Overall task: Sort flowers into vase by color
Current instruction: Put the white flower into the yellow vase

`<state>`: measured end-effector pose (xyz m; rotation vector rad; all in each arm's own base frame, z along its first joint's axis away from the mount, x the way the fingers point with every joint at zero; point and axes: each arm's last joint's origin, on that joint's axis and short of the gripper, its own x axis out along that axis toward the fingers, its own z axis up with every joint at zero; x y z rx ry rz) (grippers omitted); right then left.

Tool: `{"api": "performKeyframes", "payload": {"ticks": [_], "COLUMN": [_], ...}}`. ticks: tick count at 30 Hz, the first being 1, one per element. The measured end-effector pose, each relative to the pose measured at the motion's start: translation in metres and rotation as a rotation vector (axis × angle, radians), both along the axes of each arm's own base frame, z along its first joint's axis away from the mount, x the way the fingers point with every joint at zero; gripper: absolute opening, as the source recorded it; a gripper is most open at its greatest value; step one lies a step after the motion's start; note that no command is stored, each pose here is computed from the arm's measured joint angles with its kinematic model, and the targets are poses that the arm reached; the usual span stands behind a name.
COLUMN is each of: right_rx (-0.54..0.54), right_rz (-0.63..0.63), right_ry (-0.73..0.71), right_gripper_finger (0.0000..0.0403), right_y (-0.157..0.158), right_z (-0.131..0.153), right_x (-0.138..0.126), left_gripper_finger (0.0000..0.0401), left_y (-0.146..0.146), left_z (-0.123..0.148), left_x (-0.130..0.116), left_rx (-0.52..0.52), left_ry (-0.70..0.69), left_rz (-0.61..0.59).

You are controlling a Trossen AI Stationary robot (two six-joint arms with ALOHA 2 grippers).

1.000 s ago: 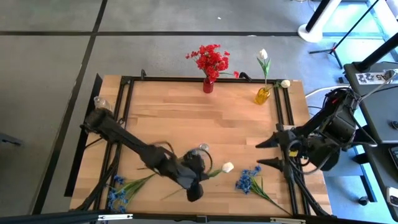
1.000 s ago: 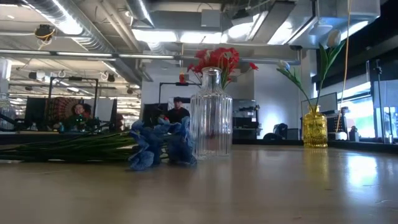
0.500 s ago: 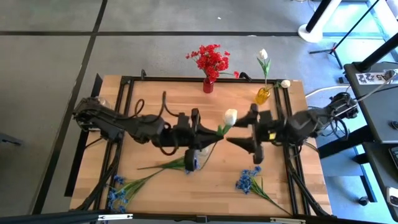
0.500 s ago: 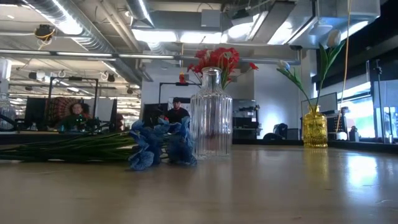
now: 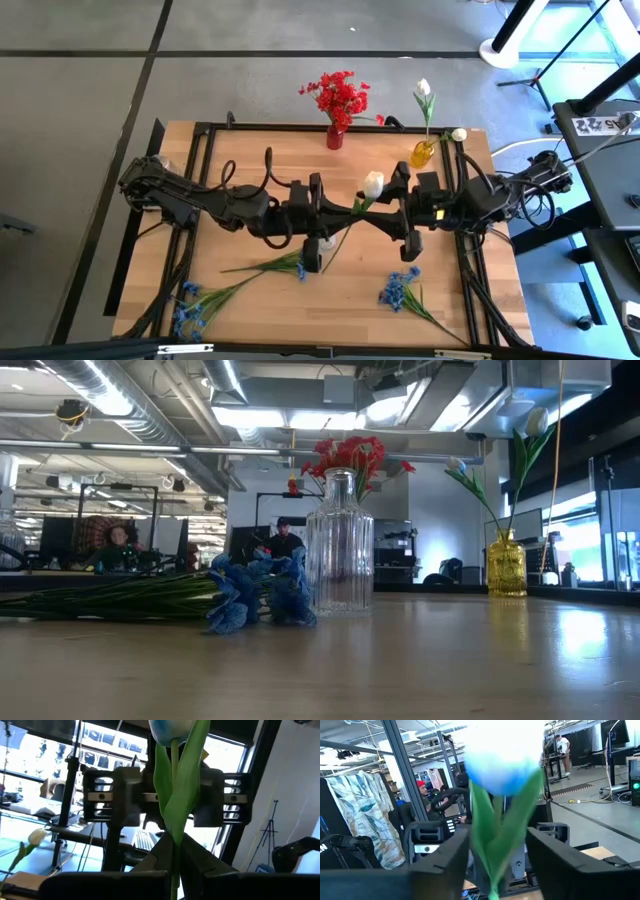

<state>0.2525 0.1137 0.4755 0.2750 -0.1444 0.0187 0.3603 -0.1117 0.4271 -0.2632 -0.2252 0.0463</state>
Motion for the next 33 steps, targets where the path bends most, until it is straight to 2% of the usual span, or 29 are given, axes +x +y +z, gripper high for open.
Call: {"api": "performKeyframes", "payload": {"ticks": [6, 8, 9, 14, 20, 24, 29, 33], "right_rx": [0.000, -0.001, -0.003, -0.006, -0.014, -0.040, -0.090, -0.136], "right_rz": [0.005, 0.005, 0.004, 0.006, 0.000, -0.014, -0.037, -0.072], "right_ry": [-0.002, 0.000, 0.002, 0.014, 0.014, 0.034, 0.076, 0.100], "right_gripper_finger": [0.0076, 0.0027, 0.0016, 0.0022, 0.0011, 0.0009, 0.0010, 0.0007], "right_y": [0.000, 0.000, 0.000, 0.000, 0.000, 0.000, -0.001, -0.007], "right_z": [0.000, 0.000, 0.000, -0.001, -0.001, -0.003, -0.007, -0.010], "right_x": [0.000, 0.000, 0.000, 0.000, 0.000, 0.000, 0.000, 0.003], "left_gripper_finger": [0.0011, 0.0019, 0.0025, 0.0079, 0.0128, 0.0140, 0.0141, 0.0138], "left_y": [0.000, 0.000, -0.002, -0.010, -0.012, -0.015, -0.010, -0.008], "left_z": [-0.004, -0.005, -0.005, -0.006, 0.011, 0.020, 0.040, 0.049], "left_x": [0.001, 0.001, 0.001, -0.004, -0.038, -0.066, -0.093, -0.103], "left_rx": [0.012, 0.016, 0.021, 0.057, 0.064, 0.043, -0.003, -0.020], "left_ry": [0.037, 0.049, 0.054, 0.085, 0.164, 0.234, 0.170, 0.134], "left_rz": [0.005, 0.004, 0.002, -0.012, -0.066, -0.112, -0.133, -0.145]}}
